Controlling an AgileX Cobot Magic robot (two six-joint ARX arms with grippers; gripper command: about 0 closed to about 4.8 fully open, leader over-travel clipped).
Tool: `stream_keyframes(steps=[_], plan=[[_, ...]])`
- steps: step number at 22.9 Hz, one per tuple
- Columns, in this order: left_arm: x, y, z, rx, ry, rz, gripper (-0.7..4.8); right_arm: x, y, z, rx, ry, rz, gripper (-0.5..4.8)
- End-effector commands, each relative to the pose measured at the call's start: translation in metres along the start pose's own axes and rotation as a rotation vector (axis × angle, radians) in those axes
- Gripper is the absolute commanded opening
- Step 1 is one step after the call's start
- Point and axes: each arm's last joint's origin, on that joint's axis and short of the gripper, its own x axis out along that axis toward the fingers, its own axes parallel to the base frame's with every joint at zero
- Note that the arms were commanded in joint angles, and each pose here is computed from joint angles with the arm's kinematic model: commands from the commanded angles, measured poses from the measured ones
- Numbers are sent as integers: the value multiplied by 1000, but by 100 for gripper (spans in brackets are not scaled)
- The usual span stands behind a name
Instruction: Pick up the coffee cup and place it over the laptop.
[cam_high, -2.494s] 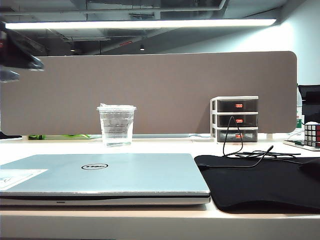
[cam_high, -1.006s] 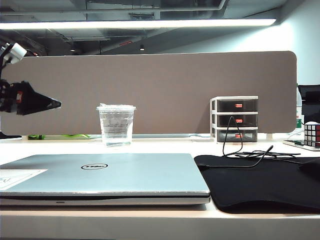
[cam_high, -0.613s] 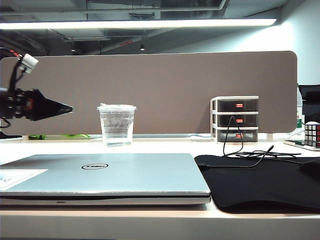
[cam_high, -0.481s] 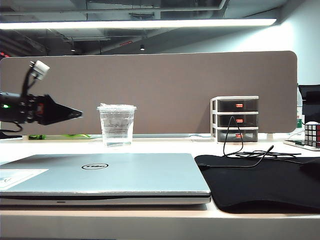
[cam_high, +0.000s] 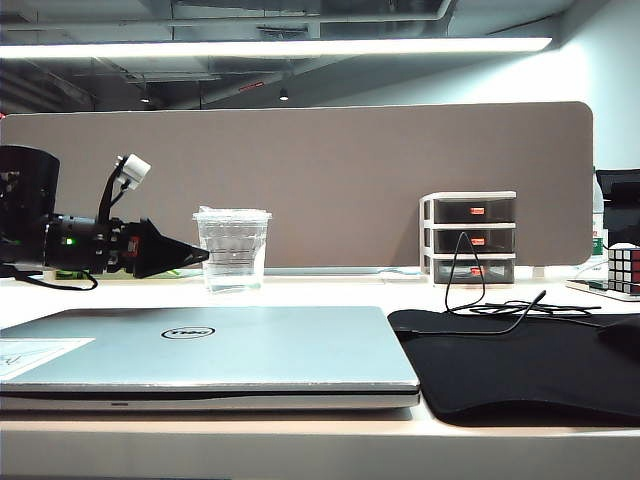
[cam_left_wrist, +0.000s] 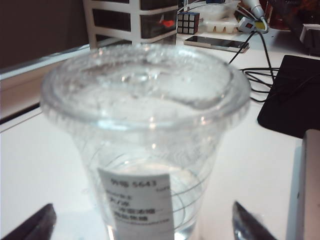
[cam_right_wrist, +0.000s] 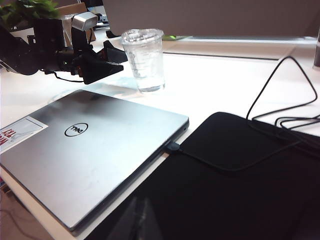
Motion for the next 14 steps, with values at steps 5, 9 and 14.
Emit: stream_keyframes(steps=[5,9,14], plan=[[8,7,-8,-6,-2,-6,479,0,0,-2,4,6,4,-6],[22,6,-5,9,-10,-33,479,0,0,-2,3,6,3,-6],[41,11,4,6,-17,-61,479,0,0,-2,2,5,3,-6]])
